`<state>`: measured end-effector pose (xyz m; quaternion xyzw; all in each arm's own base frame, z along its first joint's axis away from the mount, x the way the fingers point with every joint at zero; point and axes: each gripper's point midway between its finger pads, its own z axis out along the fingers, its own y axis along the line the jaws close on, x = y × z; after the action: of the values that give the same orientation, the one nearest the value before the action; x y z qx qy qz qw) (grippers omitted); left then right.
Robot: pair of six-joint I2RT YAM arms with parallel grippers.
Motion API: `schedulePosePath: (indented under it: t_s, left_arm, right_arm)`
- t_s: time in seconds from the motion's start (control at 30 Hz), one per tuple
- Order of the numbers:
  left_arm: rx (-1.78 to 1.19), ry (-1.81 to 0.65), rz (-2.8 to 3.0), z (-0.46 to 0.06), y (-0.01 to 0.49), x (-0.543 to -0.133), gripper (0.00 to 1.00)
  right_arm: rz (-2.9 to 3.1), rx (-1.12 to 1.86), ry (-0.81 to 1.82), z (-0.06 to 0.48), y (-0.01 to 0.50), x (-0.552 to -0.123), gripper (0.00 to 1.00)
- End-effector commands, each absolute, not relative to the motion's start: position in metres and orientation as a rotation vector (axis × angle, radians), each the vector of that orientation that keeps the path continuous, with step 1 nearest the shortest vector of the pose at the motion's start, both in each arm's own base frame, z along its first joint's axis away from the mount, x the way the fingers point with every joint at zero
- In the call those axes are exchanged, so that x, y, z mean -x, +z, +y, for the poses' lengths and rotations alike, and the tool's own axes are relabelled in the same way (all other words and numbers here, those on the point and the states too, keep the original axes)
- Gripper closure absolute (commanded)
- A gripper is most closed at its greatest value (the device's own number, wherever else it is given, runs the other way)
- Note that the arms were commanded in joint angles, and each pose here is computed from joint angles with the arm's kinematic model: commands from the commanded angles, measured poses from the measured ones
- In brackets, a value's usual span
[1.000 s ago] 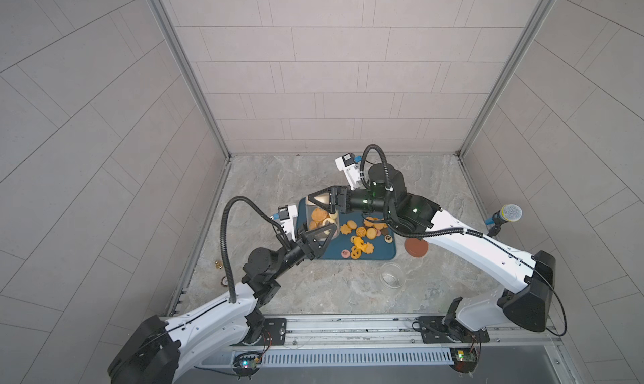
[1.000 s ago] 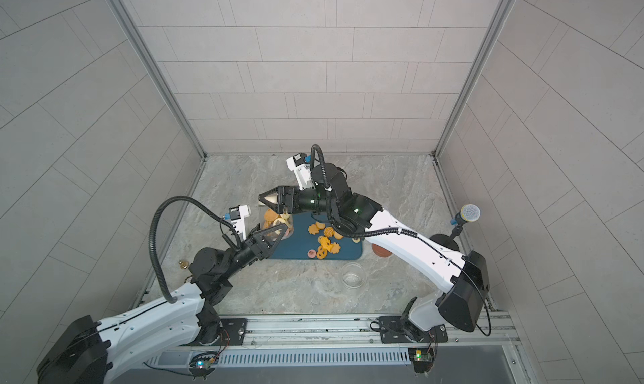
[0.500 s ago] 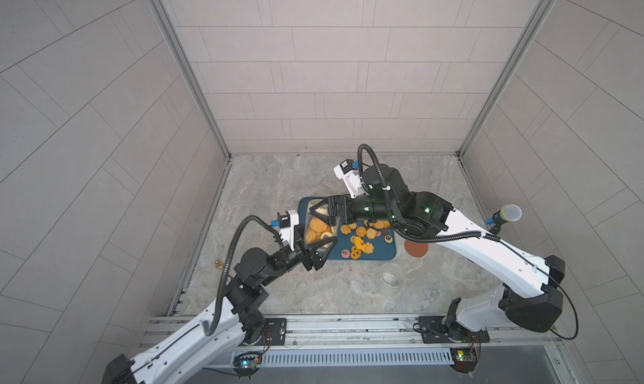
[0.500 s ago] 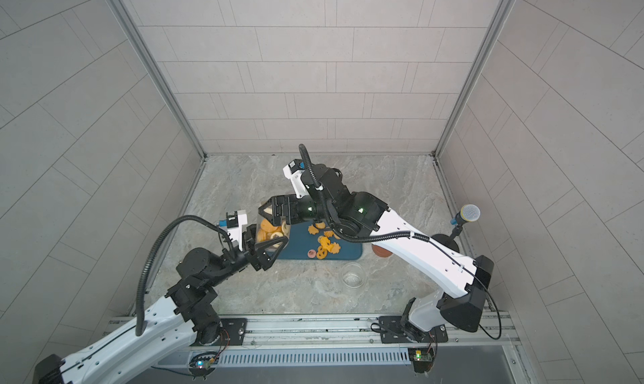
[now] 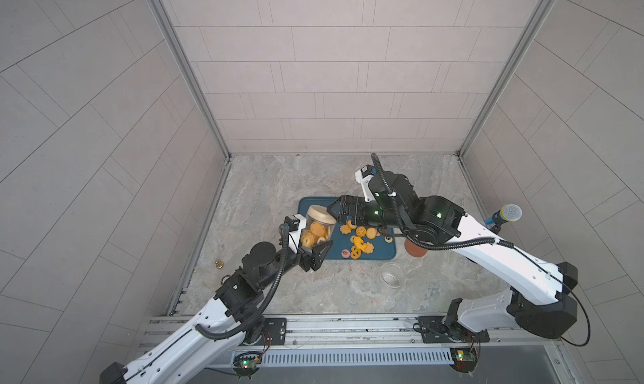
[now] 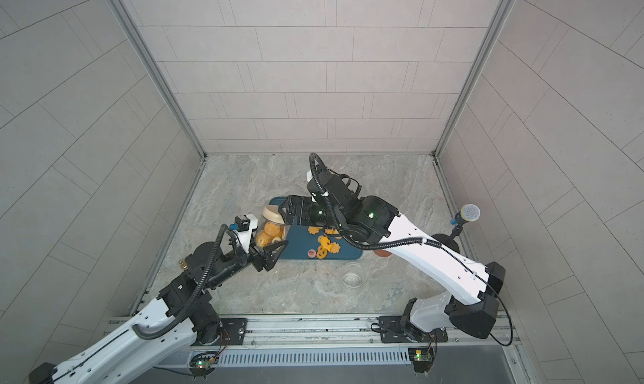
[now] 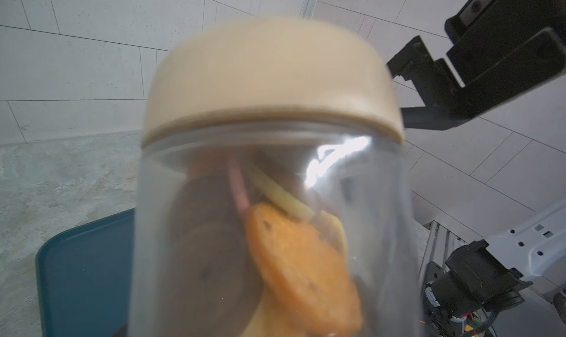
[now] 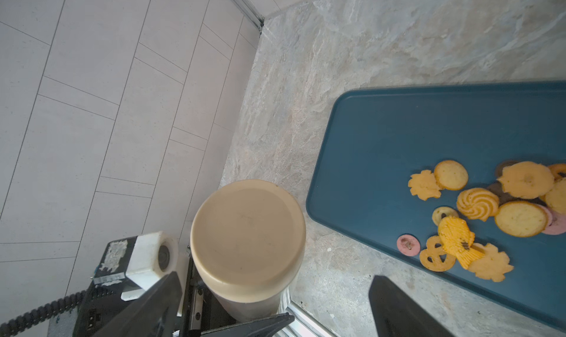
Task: Pour the cookies out of the jar
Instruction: Unscrew the lid from the jar.
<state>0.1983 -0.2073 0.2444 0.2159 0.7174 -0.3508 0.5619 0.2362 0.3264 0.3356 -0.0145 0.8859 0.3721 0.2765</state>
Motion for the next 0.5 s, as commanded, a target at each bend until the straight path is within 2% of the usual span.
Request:
schedulePosePath:
  t_s: [0.0, 0.17, 0.47]
  left_arm:
    - [-0.515, -0.839, 1.461, -0.205, 0.312, -0.191, 1.00]
    - [-0.526, -0.828, 1.455, -0.203, 0.310, -0.188, 1.00]
    - [-0.523, -0.855, 1.424, -0.202, 0.313, -0.183, 1.00]
  right_arm:
    - [2.378, -0.031, 1.079, 0.342, 0.336, -0.237, 0.00]
    - [2.356, -0.067, 1.186, 0.361, 0.336, -0.241, 0.00]
    - [2.377, -0.090, 1.166, 0.378, 0.328, -0.252, 0.00]
